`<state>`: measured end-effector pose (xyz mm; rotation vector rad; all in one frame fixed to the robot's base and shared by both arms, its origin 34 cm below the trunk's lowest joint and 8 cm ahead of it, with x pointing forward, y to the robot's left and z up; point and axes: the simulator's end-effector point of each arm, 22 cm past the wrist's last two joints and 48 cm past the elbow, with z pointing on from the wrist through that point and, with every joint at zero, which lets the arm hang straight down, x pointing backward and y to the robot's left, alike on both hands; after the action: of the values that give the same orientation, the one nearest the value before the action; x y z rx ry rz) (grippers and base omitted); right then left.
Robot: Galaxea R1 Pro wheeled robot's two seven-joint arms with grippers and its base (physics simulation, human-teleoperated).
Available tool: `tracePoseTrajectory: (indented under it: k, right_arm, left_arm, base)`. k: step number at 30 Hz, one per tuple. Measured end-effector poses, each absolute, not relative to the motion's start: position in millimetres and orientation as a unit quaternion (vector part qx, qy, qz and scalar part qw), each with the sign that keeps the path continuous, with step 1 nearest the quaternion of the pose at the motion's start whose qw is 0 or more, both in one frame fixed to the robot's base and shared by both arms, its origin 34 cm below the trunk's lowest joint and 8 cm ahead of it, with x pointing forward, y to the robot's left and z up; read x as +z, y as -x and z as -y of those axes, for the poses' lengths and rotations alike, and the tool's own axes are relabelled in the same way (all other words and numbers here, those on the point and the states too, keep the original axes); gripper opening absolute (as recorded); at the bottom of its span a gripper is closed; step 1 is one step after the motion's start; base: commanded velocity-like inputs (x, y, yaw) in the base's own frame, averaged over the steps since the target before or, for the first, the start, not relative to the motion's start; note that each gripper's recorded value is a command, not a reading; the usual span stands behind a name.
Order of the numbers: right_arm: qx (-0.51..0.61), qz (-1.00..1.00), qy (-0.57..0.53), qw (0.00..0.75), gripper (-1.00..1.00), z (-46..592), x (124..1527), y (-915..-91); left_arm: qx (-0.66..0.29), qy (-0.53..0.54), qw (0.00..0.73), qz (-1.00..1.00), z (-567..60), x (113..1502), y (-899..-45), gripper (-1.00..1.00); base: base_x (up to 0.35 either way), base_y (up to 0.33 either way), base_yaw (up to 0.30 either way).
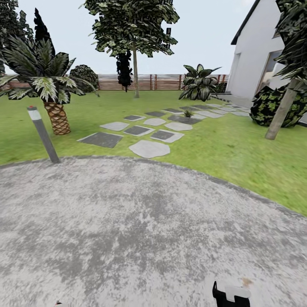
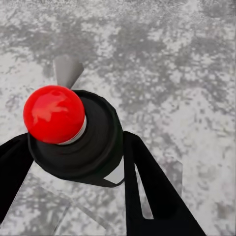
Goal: Pick up the pesticide atomizer in the garden and spray insectifuge to fully cover both potted plants in the garden.
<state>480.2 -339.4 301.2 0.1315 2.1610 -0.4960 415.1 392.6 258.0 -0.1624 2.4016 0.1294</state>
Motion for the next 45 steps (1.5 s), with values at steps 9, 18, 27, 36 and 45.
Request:
tracePoseTrajectory:
  k: [9, 18, 27, 36, 45]
  right_arm:
    - [-0.2, -0.872, -0.053, 0.444, 1.0, 339.4, 301.3, -480.3]
    - [-0.2, -0.872, -0.053, 0.444, 1.0, 339.5, 301.3, -480.2]
    - [-0.2, -0.872, -0.053, 0.444, 1.0, 339.4, 301.3, -480.2]
    - [-0.201, -0.871, -0.053, 0.444, 1.0, 339.8, 301.4, -480.2]
    - [-0.203, -0.871, -0.053, 0.445, 1.0, 343.3, 301.9, -480.2]
  left_arm:
    - [0.05, 0.063, 0.357, -0.931, -392.6, 257.9, -414.9, -1.0]
    - [0.05, 0.063, 0.357, -0.931, -392.6, 257.9, -414.7, -1.0]
    - [0.05, 0.063, 0.357, -0.931, -392.5, 257.9, -414.8, -1.0]
    - [0.05, 0.063, 0.357, -0.931, -392.4, 257.6, -414.3, -1.0]
    - [0.05, 0.063, 0.357, -0.931, -392.1, 257.6, -414.3, -1.0]
  base:
    - [0.34, 0.0, 0.0]
    - [0.34, 0.0, 0.0]
    - [0.34, 0.0, 0.0]
    - [0.34, 0.0, 0.0]
    - [0.34, 0.0, 0.0]
